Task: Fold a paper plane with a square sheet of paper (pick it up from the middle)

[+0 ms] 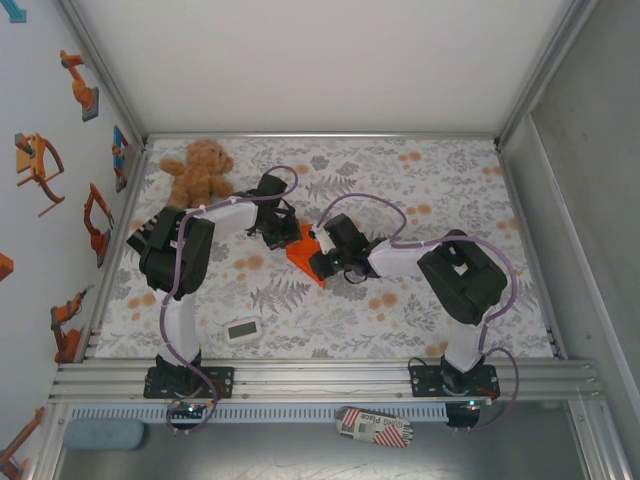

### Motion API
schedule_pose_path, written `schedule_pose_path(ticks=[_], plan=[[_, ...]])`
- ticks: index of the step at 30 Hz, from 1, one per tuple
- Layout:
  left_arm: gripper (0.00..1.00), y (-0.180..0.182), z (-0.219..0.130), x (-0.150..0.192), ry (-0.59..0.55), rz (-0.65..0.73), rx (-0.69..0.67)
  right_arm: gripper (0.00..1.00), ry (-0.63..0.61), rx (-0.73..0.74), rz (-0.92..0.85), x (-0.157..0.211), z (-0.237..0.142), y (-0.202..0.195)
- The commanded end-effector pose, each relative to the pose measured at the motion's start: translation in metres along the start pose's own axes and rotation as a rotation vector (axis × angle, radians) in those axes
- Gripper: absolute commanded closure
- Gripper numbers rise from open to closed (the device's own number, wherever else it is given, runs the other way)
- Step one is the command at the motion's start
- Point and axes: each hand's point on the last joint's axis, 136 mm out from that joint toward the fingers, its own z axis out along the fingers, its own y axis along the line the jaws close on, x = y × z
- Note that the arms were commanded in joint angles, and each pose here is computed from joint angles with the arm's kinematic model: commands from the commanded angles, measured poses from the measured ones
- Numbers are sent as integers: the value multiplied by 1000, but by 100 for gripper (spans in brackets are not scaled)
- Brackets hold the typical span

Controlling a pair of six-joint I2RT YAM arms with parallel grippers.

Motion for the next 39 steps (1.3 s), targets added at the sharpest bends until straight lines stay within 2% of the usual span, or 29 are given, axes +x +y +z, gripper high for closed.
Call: schedule_pose_path(ticks=[1, 39], plan=[[88, 23, 16, 17, 75, -6, -81, 100, 8, -12, 2, -3, 4, -1], [89, 22, 17, 20, 83, -2, -78, 100, 34, -32, 12, -1, 11, -1]])
